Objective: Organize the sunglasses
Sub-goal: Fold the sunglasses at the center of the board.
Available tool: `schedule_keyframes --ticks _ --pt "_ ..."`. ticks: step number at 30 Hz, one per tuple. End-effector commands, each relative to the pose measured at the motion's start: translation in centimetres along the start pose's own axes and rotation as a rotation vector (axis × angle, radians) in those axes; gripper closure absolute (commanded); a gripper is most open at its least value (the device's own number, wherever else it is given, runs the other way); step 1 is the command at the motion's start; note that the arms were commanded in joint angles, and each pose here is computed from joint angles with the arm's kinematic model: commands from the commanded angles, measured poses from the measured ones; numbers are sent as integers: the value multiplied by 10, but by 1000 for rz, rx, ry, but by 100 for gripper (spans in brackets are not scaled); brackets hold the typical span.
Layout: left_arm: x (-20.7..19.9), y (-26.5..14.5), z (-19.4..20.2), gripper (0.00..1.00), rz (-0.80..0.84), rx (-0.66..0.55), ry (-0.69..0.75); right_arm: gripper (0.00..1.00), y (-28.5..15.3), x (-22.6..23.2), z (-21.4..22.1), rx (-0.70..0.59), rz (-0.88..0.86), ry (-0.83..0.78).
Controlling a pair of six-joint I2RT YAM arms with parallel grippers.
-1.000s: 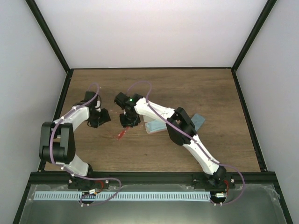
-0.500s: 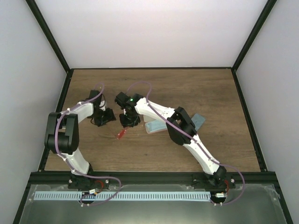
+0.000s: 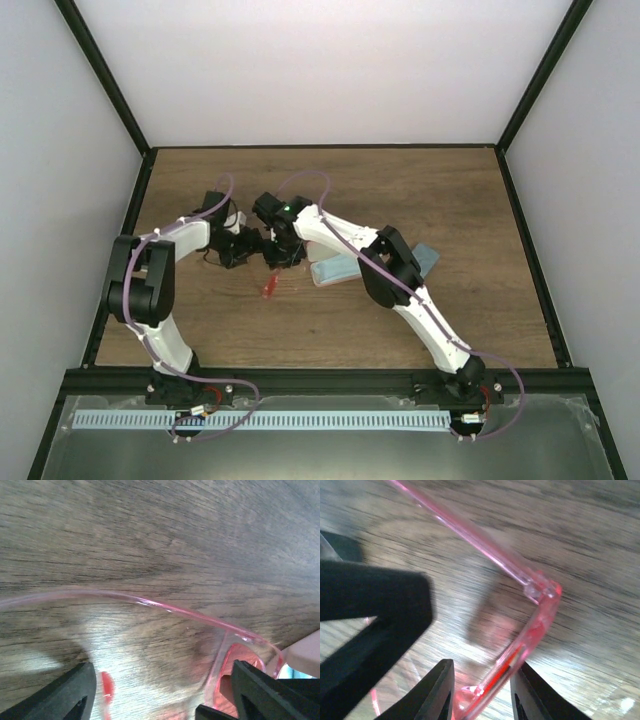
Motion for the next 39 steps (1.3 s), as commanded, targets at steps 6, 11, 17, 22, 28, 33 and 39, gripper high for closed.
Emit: schedule_keyframes --ticks 6,11,17,22,28,33,39 --pt "-18 -34 4 5 -126 -24 44 68 7 20 -1 -25 -58 -40" --pt "-28 -65 -6 21 -195 -137 90 68 9 20 -1 -20 -66 -41" --pt "-32 -86 -42 42 -191 -305 49 68 17 17 5 9 -70 -28" --pt "-9 -58 -80 69 -254 -281 23 68 22 13 11 30 -67 -21" --pt "13 -13 -95 96 -232 -173 33 68 23 13 12 32 -73 -23" --pt "24 -10 -74 96 -253 -135 26 68 23 13 11 34 -74 -18" --pt "39 -23 -43 96 -314 -129 26 69 25 10 10 55 -115 31"
Point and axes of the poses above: each gripper's point midway between its finger pads, its own y axis out along the fingers, its own x axis along the line the jaws close on, z = x × y, the point moved 8 cm from there along -y, back along the fingers, and after that the axes turned 7 degrees about -y, right-handed, at the moved point
